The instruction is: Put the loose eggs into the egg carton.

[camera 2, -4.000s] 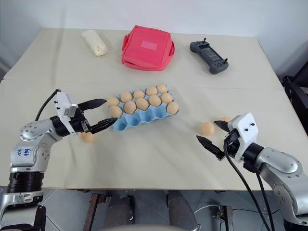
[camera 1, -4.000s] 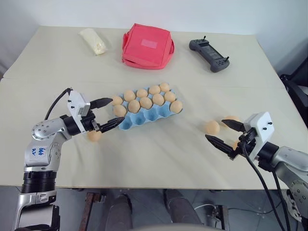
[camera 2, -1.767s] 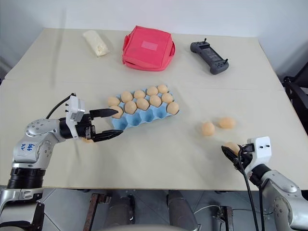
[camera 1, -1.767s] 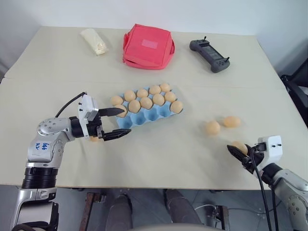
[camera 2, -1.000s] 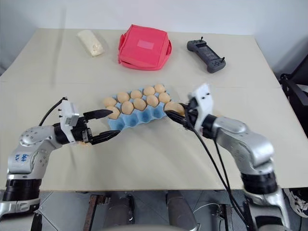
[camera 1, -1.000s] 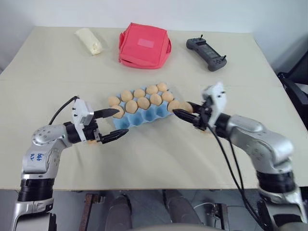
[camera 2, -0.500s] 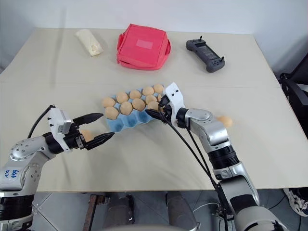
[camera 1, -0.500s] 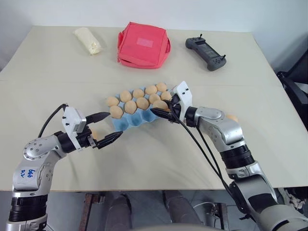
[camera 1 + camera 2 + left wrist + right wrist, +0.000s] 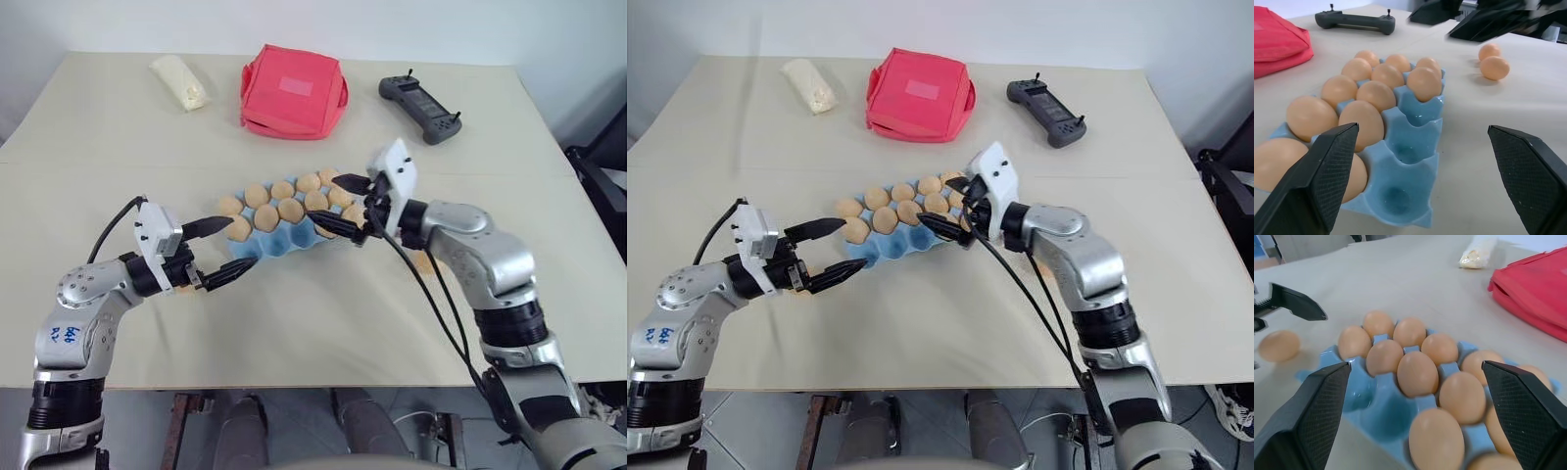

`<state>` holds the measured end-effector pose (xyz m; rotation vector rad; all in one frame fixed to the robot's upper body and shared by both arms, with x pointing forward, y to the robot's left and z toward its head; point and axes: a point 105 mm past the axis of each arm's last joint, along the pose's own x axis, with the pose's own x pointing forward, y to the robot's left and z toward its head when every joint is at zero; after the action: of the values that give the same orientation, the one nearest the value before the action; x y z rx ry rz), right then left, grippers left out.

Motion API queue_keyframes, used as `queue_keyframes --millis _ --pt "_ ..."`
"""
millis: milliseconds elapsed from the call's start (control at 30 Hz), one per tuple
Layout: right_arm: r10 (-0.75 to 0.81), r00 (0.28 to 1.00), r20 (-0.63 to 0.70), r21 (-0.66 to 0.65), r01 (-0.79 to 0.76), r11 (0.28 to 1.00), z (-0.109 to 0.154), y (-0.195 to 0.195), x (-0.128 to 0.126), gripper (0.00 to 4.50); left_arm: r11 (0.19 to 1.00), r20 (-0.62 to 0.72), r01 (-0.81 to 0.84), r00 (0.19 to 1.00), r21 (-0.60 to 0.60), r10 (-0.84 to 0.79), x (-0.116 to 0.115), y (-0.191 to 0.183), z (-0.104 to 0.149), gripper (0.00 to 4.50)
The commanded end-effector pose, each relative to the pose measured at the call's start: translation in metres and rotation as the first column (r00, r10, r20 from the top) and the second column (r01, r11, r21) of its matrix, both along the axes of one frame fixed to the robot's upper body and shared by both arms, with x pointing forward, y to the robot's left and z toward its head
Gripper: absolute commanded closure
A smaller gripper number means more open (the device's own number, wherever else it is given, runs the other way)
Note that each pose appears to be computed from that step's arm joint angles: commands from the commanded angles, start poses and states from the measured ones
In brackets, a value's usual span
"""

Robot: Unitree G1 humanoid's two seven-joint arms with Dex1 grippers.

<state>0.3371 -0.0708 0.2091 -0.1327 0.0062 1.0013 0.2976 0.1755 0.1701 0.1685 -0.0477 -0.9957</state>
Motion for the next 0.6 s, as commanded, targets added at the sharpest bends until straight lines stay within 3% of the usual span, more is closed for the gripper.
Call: queue_keyframes --millis 33,233,433,600 --pt "-0.035 0.999 0.004 -0.005 0.035 0.999 0.008 -0.030 -0.020 0.02 0.999 0.033 0.045 0.998 -0.004 -0.045 0.003 -0.007 0.006 0.00" --pt "-0.210 0.976 -0.061 -0.076 0.205 0.976 -0.008 -0.089 -0.041 0.02 0.998 0.031 0.069 0.997 -0.006 -0.069 0.010 -0.009 0.005 0.00" --pt "-0.425 0.888 -0.174 -0.132 0.407 0.904 -0.031 -0.160 -0.080 0.02 0.997 0.014 0.081 0.997 0.000 -0.081 0.014 -0.005 0.001 0.00" --pt "-0.486 0.836 -0.256 -0.166 0.457 0.874 -0.052 -0.182 -0.107 0.02 0.997 -0.002 0.074 0.997 0.008 -0.074 0.013 0.002 -0.002 0.00"
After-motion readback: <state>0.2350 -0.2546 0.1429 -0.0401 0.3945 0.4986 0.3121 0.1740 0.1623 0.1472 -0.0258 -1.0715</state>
